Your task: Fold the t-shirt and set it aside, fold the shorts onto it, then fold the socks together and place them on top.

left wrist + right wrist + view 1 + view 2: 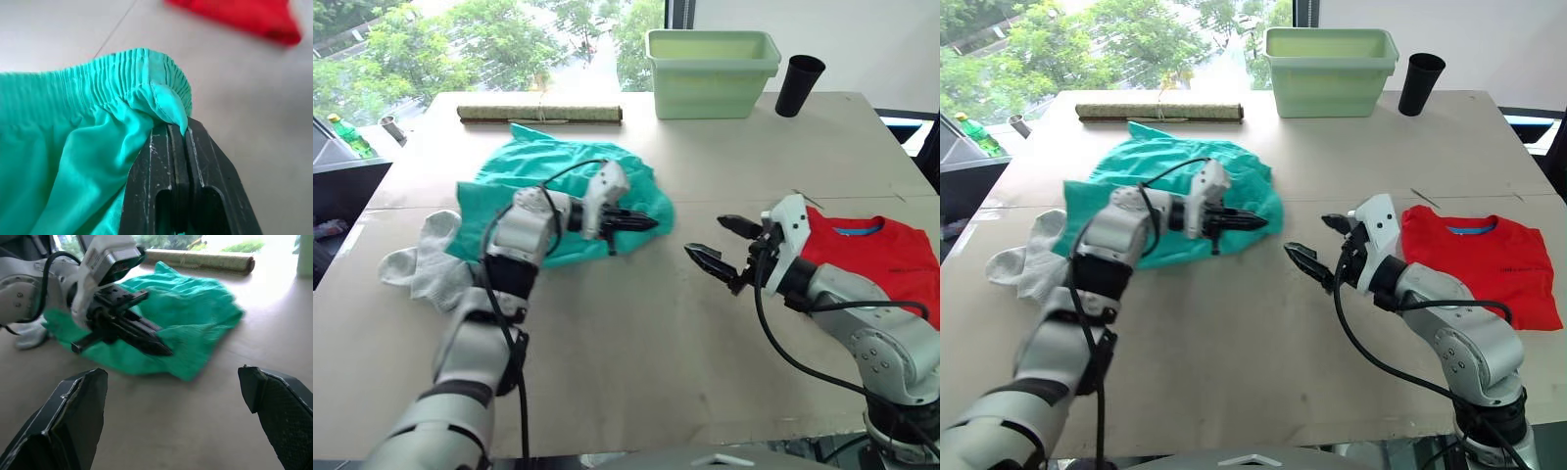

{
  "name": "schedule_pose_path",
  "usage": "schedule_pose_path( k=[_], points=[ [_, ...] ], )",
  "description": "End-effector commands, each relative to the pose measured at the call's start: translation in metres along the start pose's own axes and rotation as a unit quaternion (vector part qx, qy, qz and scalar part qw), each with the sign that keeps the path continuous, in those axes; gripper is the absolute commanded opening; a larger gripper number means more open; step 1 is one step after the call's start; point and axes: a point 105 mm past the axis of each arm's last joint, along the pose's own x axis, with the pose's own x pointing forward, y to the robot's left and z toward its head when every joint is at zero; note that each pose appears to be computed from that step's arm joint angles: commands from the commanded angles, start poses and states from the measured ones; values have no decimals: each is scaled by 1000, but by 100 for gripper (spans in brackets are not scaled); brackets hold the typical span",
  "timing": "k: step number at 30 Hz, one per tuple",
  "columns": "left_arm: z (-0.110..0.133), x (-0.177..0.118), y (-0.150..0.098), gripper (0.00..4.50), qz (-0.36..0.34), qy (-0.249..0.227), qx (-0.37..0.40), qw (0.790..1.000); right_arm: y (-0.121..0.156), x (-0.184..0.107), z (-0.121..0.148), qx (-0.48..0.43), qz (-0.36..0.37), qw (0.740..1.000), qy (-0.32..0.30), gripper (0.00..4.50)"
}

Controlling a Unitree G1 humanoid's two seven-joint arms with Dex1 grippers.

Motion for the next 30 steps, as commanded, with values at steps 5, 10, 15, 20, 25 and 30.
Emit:
schedule_pose_path(
  k=[5,10,15,20,25,30],
  points=[
    [15,47,-59,11,-42,-65,12,997,-19,-6,-6,85,-32,995,51,450],
    [10,28,-57,3,-8,-63,18,998,-21,-7,-12,115,-8,991,73,426],
    [5,18,-60,0,6,-56,17,998,-12,2,-11,141,40,987,71,217],
    [7,18,-64,0,10,-60,19,998,-1,6,-8,145,78,984,69,4],
    [9,19,-67,0,4,-64,17,998,0,8,-15,144,80,983,84,4],
    [20,4,-58,112,16,-99,-21,995,-8,5,-14,144,58,985,78,0]
  ],
)
